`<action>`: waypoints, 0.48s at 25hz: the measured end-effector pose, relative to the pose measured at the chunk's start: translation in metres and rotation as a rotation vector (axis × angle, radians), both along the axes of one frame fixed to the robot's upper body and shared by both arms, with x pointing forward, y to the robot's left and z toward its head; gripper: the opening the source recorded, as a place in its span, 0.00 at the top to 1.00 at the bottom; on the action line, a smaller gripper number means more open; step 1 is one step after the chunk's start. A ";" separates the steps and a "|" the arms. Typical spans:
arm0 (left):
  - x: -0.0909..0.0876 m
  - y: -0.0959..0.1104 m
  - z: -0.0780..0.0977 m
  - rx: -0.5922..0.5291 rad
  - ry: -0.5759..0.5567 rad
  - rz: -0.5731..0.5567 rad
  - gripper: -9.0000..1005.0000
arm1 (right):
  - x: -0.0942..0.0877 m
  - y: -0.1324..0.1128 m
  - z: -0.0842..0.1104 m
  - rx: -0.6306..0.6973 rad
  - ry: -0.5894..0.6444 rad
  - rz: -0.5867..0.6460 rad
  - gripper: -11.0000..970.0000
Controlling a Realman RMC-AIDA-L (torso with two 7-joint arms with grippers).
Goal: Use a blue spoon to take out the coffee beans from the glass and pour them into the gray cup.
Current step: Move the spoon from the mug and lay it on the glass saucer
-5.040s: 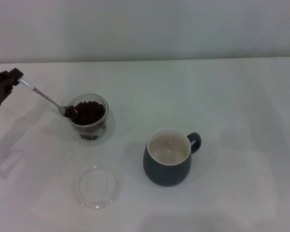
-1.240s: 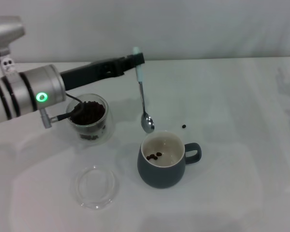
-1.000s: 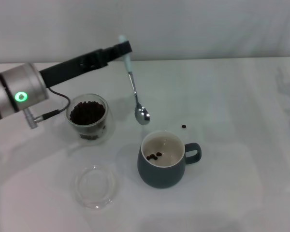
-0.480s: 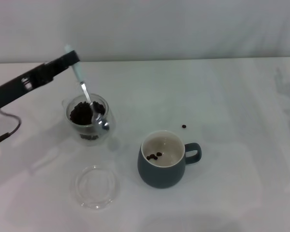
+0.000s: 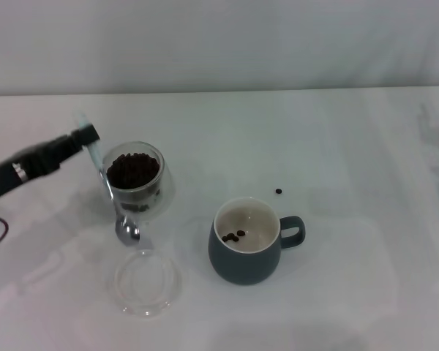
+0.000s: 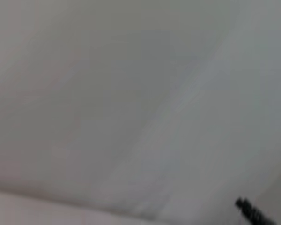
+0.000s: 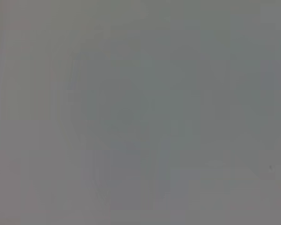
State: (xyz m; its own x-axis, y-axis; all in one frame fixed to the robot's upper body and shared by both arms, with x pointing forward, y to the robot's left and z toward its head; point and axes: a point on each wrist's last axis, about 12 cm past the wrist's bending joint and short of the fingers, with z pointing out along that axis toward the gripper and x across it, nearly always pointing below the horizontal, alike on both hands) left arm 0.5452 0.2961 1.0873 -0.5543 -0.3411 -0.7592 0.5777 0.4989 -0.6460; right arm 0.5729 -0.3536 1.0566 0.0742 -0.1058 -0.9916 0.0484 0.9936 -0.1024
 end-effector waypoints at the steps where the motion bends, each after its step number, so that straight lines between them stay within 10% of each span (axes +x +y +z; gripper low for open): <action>1: -0.001 -0.001 -0.003 0.020 0.010 -0.008 0.86 | 0.000 0.000 0.000 0.001 0.000 0.000 0.51; 12: -0.012 -0.009 -0.028 0.158 0.076 -0.051 0.86 | -0.006 -0.004 -0.004 0.029 0.011 -0.008 0.51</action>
